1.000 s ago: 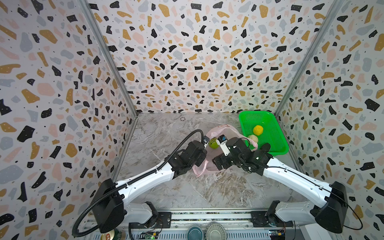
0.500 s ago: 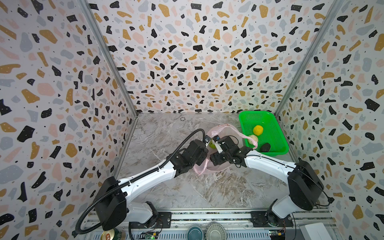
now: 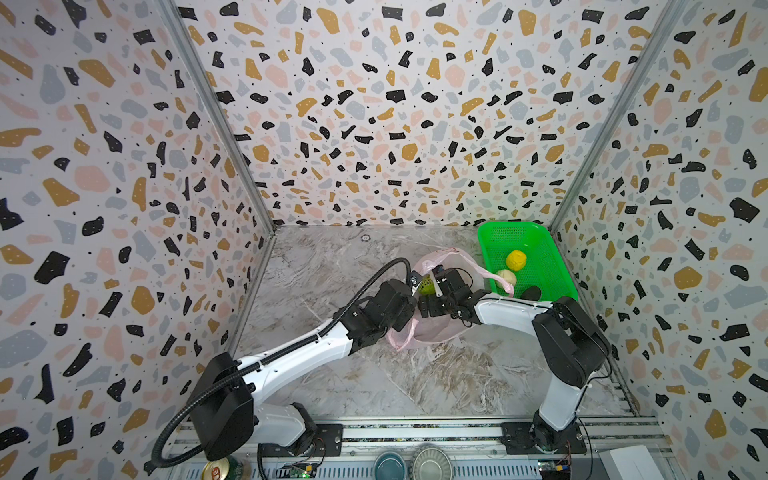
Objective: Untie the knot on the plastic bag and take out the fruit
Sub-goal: 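Lower the right gripper onto the green spotted custard apple and close, then lift the green spotted custard apple out and carry it over the basket, then lower the custard apple into the green basket beside the pear, then open the right gripper and move it back into the bag mouth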
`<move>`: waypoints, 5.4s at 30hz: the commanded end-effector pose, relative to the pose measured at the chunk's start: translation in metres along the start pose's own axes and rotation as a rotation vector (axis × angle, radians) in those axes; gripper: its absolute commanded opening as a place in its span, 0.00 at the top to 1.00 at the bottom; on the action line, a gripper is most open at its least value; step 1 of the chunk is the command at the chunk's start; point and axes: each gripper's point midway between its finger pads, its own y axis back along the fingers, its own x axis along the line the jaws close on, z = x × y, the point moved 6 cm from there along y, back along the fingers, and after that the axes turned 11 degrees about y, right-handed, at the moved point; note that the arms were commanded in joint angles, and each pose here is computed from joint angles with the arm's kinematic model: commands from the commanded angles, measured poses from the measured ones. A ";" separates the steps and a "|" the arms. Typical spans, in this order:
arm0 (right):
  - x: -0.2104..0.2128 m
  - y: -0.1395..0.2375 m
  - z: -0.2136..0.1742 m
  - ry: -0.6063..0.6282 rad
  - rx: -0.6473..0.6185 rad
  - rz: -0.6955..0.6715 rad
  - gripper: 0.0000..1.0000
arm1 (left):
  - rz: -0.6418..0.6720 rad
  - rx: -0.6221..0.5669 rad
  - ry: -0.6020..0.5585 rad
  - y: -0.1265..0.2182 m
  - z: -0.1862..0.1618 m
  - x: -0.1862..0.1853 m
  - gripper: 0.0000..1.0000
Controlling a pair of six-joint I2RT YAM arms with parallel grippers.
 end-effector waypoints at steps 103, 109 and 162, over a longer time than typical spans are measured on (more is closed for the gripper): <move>-0.145 0.238 0.093 -0.253 -0.411 -0.193 0.43 | 0.037 -0.018 -0.015 -0.002 0.006 0.002 1.00; -0.208 0.203 0.056 -0.337 -0.333 -0.317 0.42 | 0.032 -0.024 -0.006 -0.002 0.005 0.002 1.00; -0.239 0.202 0.043 -0.405 -0.278 -0.304 0.08 | 0.057 -0.038 -0.015 -0.003 0.008 0.004 1.00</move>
